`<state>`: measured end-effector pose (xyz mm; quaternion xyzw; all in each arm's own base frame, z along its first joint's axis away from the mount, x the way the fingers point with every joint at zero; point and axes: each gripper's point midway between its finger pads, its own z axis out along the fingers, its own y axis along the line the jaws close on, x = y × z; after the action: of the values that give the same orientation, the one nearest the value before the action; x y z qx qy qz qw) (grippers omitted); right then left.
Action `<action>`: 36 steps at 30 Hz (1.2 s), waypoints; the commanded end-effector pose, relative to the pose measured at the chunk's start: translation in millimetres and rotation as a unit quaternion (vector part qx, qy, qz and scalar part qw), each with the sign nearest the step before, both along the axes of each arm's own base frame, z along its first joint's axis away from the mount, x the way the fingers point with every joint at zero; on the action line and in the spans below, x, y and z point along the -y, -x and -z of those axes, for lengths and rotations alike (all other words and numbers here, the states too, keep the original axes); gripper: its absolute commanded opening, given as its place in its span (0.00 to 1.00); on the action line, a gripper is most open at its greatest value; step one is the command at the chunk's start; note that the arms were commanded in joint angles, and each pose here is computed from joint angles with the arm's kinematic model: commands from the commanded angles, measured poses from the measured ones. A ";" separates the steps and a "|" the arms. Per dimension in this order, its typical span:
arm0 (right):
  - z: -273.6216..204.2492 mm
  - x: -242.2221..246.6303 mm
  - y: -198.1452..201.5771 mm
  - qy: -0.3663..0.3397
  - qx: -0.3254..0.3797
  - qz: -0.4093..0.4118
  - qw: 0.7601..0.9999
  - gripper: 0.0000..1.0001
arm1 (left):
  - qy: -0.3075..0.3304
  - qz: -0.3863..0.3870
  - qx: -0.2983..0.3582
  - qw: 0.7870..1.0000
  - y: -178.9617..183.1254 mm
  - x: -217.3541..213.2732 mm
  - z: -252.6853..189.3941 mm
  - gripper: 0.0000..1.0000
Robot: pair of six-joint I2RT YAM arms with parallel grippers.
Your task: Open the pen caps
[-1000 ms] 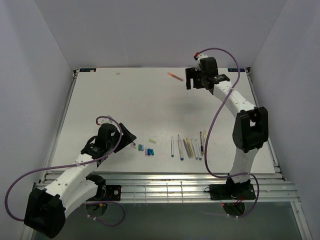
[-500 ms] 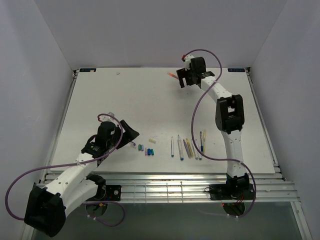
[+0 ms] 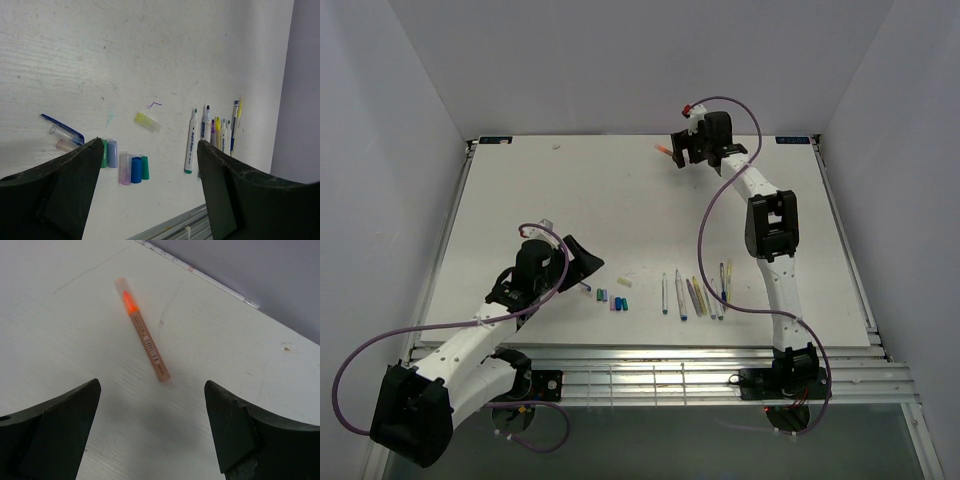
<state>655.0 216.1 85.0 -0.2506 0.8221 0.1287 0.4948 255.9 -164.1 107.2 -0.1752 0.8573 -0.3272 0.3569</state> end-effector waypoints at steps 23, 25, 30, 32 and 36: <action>14.3 -20.5 -23.3 -0.051 0.025 -0.034 0.998 1.00 | 0.035 0.017 0.033 0.999 -7.3 12.5 -18.9 0.86; 12.7 -21.6 -22.8 -0.054 0.024 -0.036 0.998 1.00 | 0.036 0.016 0.033 0.999 -6.8 12.7 -18.8 0.86; 15.4 -24.7 -20.4 -0.055 0.018 -0.040 0.998 0.96 | 0.040 0.017 0.035 0.998 -5.8 12.9 -20.8 0.86; 16.0 -24.8 -19.9 -0.057 0.014 -0.039 0.998 0.96 | 0.041 0.017 0.034 0.998 -5.3 13.0 -20.6 0.86; 17.9 -27.2 -16.3 -0.066 0.003 -0.041 0.997 0.94 | 0.044 0.020 0.033 0.998 -4.5 14.5 -21.7 0.86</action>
<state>667.5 237.3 50.5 -0.2534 0.8100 0.1871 0.4946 261.9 -175.6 122.7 -0.1685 0.8390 -0.3651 0.3666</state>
